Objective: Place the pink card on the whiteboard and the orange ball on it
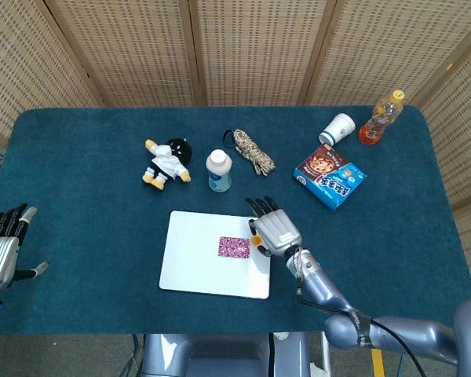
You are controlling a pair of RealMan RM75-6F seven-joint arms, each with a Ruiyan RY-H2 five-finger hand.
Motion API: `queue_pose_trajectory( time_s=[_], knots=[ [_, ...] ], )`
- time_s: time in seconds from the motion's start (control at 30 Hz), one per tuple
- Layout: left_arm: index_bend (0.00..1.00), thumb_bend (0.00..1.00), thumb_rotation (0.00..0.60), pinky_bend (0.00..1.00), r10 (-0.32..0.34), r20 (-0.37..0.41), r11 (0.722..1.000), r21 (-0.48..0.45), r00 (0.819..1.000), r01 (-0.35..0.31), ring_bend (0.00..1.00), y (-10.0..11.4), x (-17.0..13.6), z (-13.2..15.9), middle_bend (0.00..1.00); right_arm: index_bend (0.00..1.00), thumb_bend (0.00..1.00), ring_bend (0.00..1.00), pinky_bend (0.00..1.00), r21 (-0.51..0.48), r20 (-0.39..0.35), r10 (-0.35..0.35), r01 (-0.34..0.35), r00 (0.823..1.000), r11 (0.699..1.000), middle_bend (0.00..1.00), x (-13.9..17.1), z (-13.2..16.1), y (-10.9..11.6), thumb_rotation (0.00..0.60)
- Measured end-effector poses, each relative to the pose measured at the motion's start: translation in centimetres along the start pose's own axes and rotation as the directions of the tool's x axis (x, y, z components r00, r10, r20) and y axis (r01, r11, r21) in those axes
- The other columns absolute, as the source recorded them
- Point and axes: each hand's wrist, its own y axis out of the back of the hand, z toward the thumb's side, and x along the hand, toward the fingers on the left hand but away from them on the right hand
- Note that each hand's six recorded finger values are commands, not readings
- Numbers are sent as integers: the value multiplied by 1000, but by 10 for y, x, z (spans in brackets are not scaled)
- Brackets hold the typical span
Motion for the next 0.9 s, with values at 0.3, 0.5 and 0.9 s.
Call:
queue_pose_trajectory(
  time_s=[0.3, 0.5, 0.9],
  knots=[
    [0, 0, 600, 0, -7, -1, 1000, -6, 1000, 7, 0, -1, 0, -2, 0, 560, 414, 0, 0, 30, 37, 35, -36, 999, 999, 0, -34, 40, -13, 600],
    [0, 0, 600, 0, -8, -4, 1000, -12, 1000, 8, 0, 0, 1, -4, 0, 560, 414, 0, 0, 39, 70, 40, -43, 997, 998, 0, -39, 41, -15, 600],
    [0, 0, 600, 0, -13, -5, 1000, -9, 1000, 13, 0, -1, 3, -4, 0, 259, 149, 0, 0, 8, 58, 83, -84, 995, 996, 0, -38, 52, -24, 600]
  ],
)
